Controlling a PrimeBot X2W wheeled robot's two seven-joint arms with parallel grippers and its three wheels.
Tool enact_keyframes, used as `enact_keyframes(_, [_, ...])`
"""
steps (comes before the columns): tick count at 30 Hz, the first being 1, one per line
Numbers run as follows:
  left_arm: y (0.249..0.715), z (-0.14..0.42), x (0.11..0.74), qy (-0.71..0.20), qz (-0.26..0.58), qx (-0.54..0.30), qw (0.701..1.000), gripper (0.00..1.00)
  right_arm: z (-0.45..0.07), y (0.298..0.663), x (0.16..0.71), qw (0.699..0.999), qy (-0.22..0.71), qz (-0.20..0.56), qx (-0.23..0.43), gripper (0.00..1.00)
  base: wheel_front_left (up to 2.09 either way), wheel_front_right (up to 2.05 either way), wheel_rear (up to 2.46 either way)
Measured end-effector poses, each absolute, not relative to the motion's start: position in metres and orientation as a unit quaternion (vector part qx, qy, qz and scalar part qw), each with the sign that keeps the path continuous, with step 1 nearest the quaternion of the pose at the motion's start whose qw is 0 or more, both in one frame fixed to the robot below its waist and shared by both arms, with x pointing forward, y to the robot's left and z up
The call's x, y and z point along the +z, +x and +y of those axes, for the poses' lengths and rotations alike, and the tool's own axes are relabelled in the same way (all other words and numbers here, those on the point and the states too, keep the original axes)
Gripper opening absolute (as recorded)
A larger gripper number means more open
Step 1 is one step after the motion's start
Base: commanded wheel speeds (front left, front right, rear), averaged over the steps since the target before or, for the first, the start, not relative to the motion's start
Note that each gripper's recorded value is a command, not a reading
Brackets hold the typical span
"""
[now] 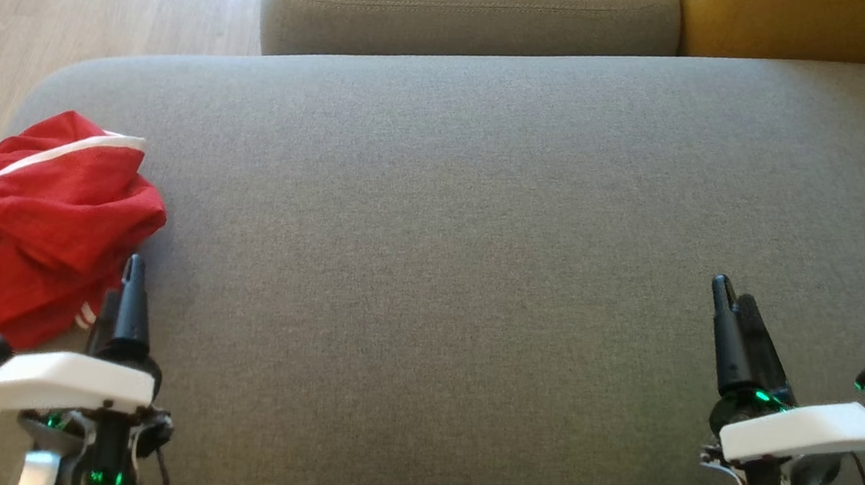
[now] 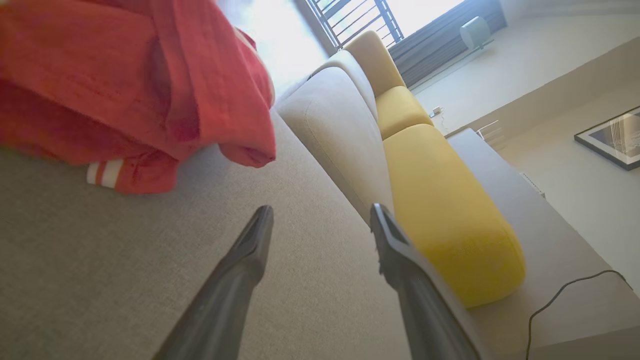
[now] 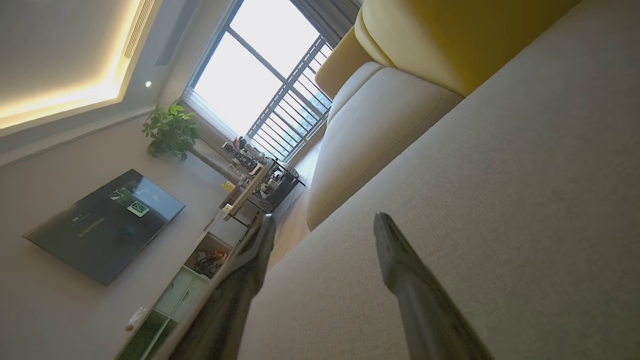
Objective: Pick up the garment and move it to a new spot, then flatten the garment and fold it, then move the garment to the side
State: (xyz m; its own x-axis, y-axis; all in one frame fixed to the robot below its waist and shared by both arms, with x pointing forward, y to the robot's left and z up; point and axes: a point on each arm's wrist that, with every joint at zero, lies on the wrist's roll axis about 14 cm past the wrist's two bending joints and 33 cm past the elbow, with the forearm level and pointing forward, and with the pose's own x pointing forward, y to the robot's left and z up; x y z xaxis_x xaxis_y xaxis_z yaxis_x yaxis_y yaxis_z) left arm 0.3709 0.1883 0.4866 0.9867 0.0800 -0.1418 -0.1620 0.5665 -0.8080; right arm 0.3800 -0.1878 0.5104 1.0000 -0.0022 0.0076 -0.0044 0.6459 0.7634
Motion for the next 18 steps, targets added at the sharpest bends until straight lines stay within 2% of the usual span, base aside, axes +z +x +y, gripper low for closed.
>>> enact_keyframes(10, [0.371,0.166,0.496,-0.353,0.046,0.026,0.934,1.00,-0.166,0.381,0.530,0.944,0.328,-0.023,0.042,1.00,0.00,0.00,0.00])
enact_keyframes(18, [0.368,0.158,0.488,-0.274,0.063,0.016,0.959,1.00,-0.163,0.379,0.539,0.959,0.278,-0.040,0.051,1.00,0.00,0.00,0.00])
